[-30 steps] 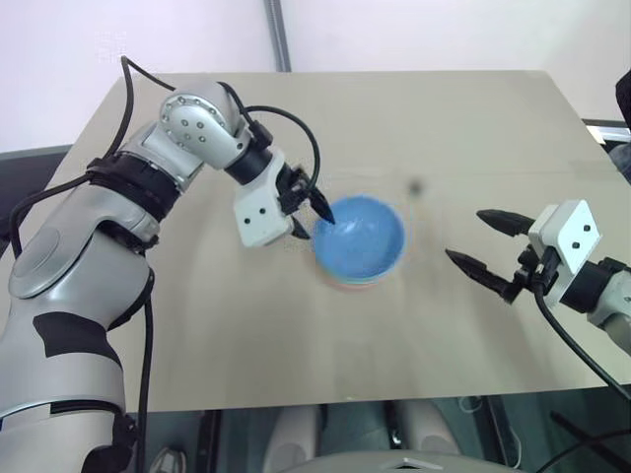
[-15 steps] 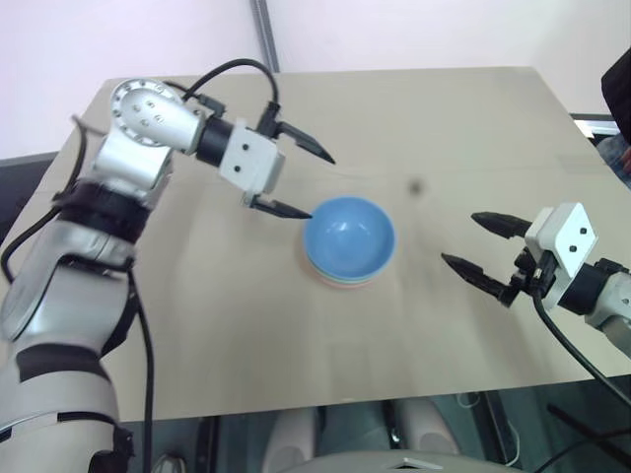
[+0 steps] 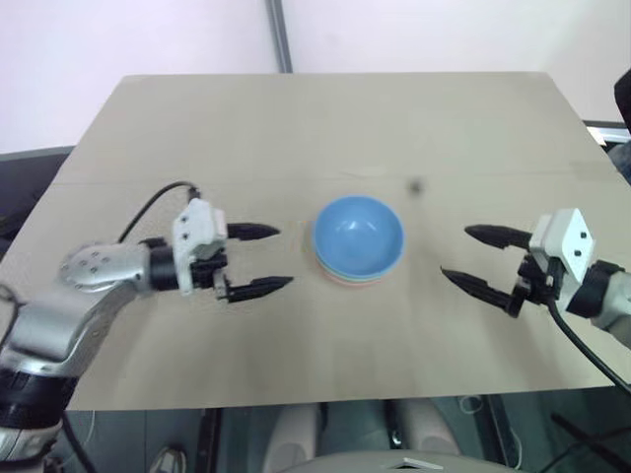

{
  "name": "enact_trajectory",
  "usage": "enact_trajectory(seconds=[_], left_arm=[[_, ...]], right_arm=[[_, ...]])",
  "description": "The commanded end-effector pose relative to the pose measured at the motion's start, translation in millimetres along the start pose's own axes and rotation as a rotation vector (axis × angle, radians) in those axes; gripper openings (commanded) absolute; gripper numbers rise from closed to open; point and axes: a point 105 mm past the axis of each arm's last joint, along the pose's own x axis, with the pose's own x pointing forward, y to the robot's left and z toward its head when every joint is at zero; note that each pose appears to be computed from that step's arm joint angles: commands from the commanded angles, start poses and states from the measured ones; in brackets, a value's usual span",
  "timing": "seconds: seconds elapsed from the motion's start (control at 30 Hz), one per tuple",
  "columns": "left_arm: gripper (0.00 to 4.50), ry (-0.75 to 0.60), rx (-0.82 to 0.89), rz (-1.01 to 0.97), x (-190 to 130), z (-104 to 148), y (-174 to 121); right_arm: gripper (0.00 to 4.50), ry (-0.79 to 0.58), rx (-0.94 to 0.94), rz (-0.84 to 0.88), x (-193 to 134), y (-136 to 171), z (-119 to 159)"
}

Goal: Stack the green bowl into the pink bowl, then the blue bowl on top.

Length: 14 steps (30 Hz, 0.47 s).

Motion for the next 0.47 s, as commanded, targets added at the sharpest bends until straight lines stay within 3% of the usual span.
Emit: enact_trajectory(seconds=[0.03,0.27,0.47], left_arm=[[4.42,-0.029,0.056,0.047,-15,15,-5],[4.42,-0.008,0.038,0.117,-39,10,-6],[4.42,-0.019,0.033,0.086,-39,12,-10]], right_arm=[[3.98,0.004,-0.035,-0.028,-18,1,8],[3.98,0.048,-0.009,-0.065,-40,5,2],[3.98,0.069,-0.025,-0.054,-47,4,1]])
